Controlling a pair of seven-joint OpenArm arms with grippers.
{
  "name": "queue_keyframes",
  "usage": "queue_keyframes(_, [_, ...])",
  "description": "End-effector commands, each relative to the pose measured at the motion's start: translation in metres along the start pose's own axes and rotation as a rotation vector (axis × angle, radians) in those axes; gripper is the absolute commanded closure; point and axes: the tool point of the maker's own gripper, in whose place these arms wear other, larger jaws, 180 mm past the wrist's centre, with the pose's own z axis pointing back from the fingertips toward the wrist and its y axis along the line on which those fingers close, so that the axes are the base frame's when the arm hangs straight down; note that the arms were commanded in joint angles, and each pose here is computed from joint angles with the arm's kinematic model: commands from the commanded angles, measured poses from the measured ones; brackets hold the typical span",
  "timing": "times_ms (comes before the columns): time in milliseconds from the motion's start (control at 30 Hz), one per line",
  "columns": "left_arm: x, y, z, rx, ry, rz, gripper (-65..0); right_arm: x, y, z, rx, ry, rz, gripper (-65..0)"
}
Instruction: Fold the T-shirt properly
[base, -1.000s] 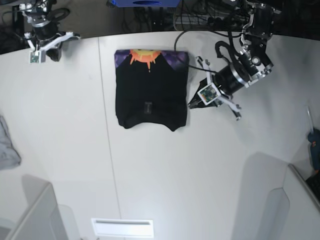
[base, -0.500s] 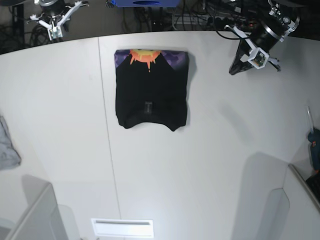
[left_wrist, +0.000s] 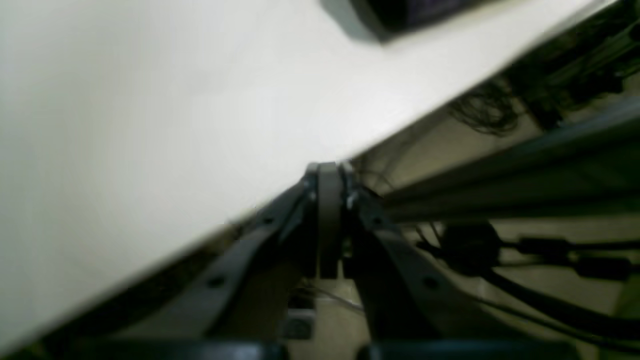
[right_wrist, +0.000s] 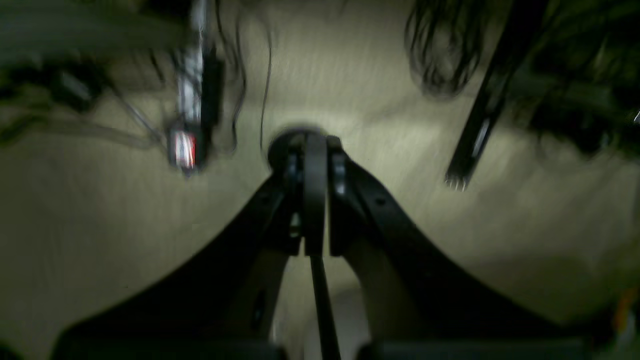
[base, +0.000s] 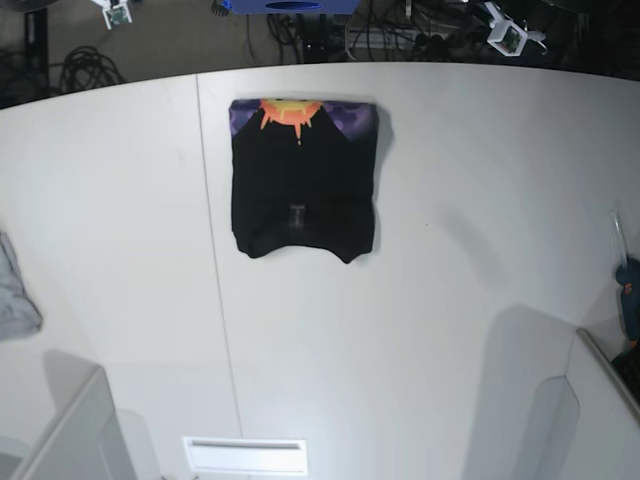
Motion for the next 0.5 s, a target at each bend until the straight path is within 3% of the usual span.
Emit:
queue_keyframes(0, [-0.007, -0.002, 0.006, -0.004, 0.007, 0.025, 0.0, -0.003, -0.003, 0.002, 0.003, 0.01, 0.031, 0.0])
queue_keyframes(133, [-0.043, -0.002, 0.009, 0.018, 0.08, 0.106, 0.0, -0.027, 0.019, -0.006, 0.095, 0.096, 0.113, 0.0])
queue_keyframes(467, [-0.124, -0.001, 0.014, 0.059, 0.238, 0.274, 0.0, -0.074, 0.047, -0.043, 0.209, 0.24, 0.185, 0.0])
